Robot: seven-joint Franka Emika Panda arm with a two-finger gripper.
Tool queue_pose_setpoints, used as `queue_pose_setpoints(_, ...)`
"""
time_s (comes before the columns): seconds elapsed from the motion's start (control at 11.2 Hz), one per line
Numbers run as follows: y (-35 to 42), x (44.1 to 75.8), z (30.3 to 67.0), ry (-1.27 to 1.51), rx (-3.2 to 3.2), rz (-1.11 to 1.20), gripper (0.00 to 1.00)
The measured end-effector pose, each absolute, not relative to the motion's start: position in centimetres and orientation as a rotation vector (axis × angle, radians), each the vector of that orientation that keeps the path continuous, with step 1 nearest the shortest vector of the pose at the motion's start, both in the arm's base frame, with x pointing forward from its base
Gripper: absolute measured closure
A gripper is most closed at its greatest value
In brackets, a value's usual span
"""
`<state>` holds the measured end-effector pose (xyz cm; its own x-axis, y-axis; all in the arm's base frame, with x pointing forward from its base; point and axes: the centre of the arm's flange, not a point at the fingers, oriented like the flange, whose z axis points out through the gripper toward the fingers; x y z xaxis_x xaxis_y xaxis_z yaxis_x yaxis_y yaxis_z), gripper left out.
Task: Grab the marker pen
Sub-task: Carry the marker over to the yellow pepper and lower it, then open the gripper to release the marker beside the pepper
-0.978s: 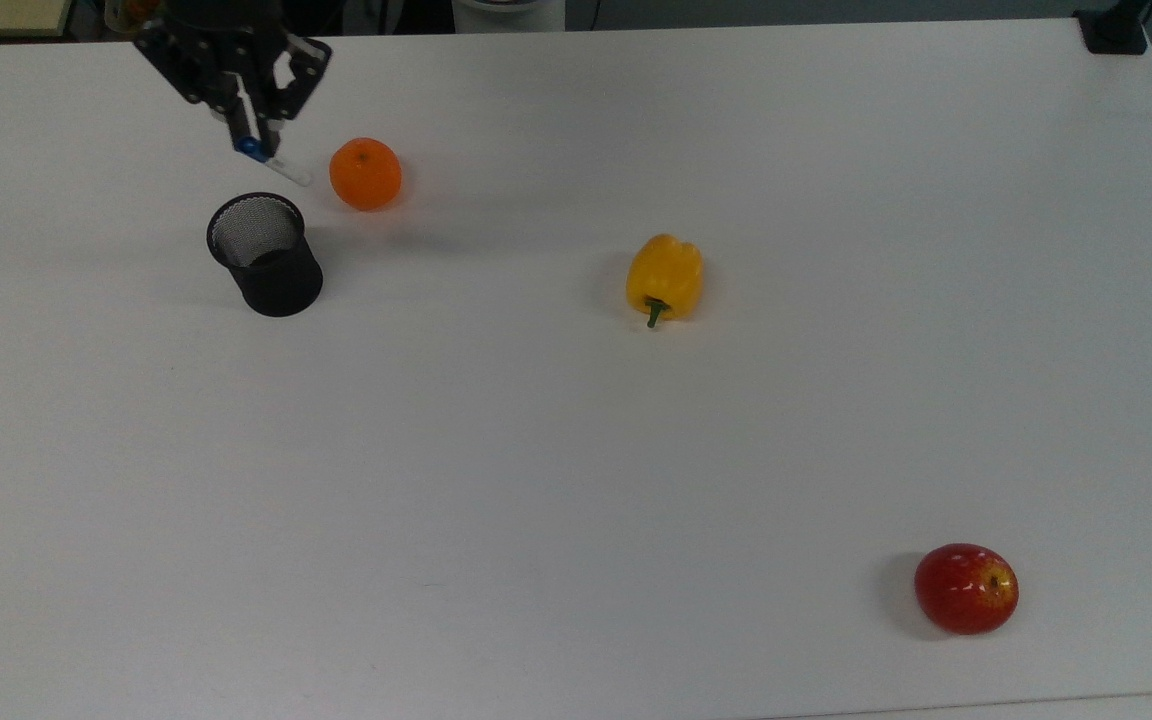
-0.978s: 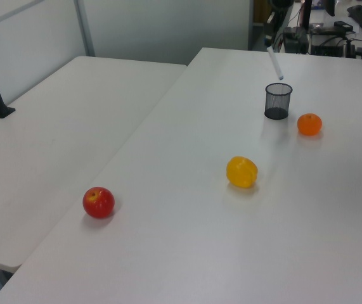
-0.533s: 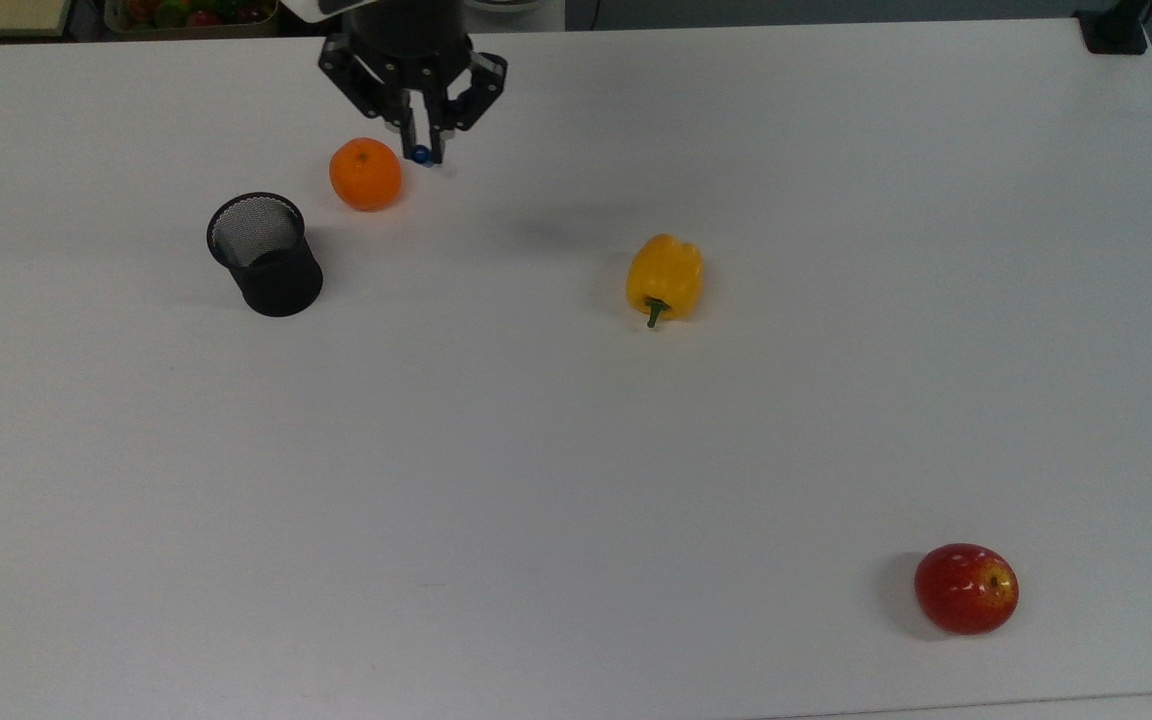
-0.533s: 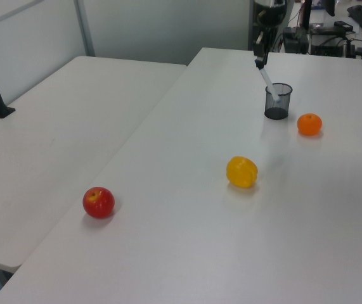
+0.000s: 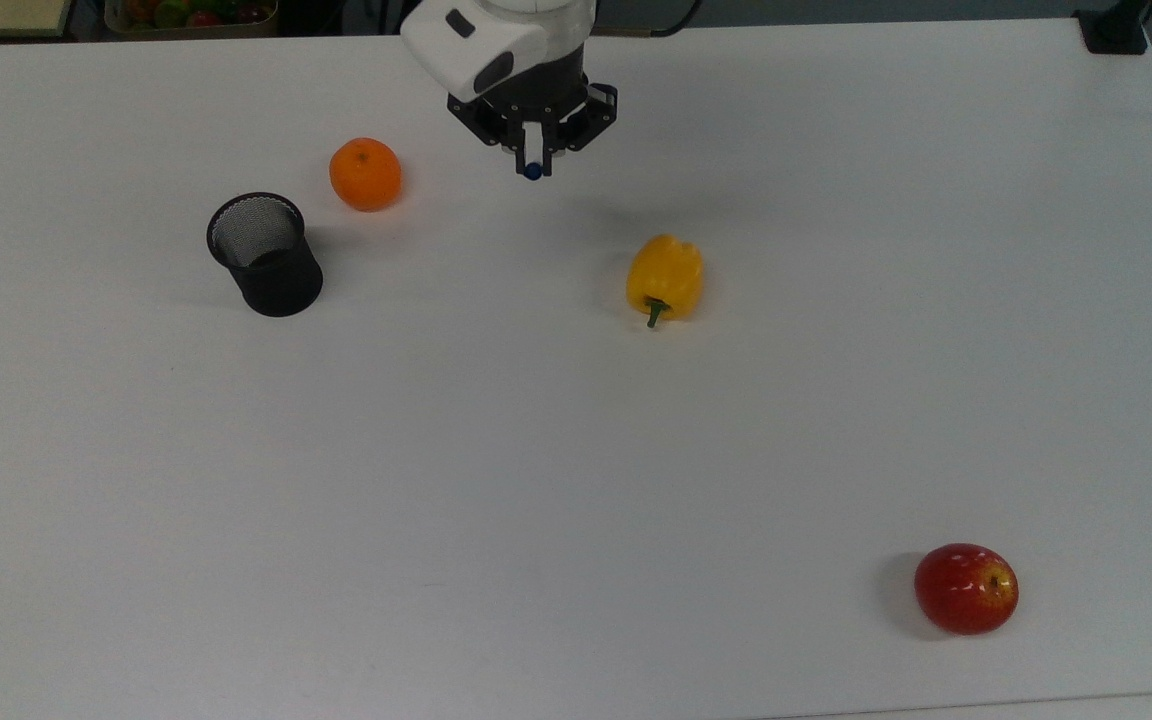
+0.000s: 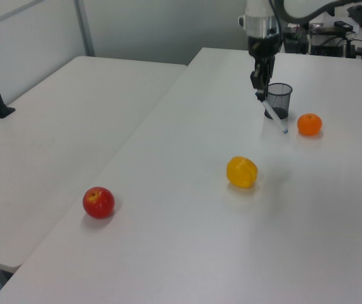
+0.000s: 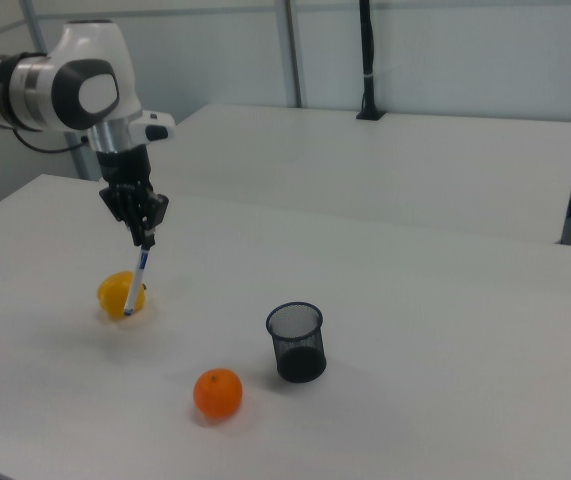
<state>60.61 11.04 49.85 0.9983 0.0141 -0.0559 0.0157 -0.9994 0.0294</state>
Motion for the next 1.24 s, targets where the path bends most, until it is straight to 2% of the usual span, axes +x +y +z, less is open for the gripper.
queue_pose_setpoints(0.36, 12.4, 60.9, 45.8, 0.056, 3.090, -0.191, 0.81)
queue_pose_setpoints(0.62, 12.5, 61.0, 45.1, 0.056, 3.086, -0.208, 0.77)
queue_pose_setpoints(0.71, 12.5, 61.0, 45.1, 0.056, 3.086, -0.208, 0.67)
queue_pose_setpoints(1.07, 12.5, 61.1, 45.6, 0.056, 3.089, -0.193, 0.09)
queue_pose_setpoints(1.16, 12.5, 61.1, 46.0, 0.056, 3.091, -0.181, 0.00)
queue_pose_setpoints(1.24, 12.4, 61.2, 46.8, 0.053, 3.095, -0.157, 0.00)
